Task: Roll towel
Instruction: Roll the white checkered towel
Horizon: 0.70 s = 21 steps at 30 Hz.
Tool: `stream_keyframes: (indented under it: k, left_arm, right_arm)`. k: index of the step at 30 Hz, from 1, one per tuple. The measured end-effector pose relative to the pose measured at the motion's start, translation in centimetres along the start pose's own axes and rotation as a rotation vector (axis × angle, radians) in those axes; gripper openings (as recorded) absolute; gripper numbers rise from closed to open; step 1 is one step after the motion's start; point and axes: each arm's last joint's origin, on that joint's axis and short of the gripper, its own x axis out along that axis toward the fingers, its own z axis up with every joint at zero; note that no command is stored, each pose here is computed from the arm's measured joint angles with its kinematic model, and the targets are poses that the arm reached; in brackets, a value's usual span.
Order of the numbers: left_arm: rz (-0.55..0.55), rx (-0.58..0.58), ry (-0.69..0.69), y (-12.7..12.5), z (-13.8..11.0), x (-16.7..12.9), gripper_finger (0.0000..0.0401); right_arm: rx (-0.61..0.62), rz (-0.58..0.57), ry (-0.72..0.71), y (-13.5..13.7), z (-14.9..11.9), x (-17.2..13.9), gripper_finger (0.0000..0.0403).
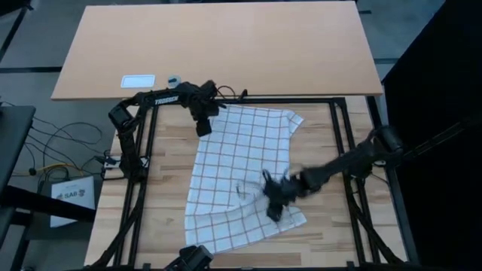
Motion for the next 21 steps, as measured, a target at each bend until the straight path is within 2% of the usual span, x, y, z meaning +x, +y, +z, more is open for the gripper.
stream_keyframes:
  k: [2,5,10,14,21]
  left_arm:
    - [0.003,-0.022,-0.003,0.2,-0.1,0.0,0.0042]
    - [0.000,-0.015,-0.033,-0.3,0.4,0.1,0.0042]
    - [0.044,0.031,-0.140,-0.8,1.9,0.4,0.0042]
    - [0.070,0.049,-0.183,-1.2,2.3,1.1,0.0042]
    - [0.111,0.043,-0.206,-0.9,2.2,1.5,0.0042]
  right_arm:
    - [-0.009,0.013,0.050,0.9,-1.5,0.7,0.0164]
    - [-0.028,0.036,0.025,1.8,-2.2,1.2,0.0164]
    - [-0.005,-0.101,0.083,0.6,-3.2,3.4,0.0164]
    - [0.053,-0.156,0.071,0.5,-3.9,5.4,0.0164]
    - [0.099,-0.101,0.074,3.0,-6.5,5.5,0.0164]
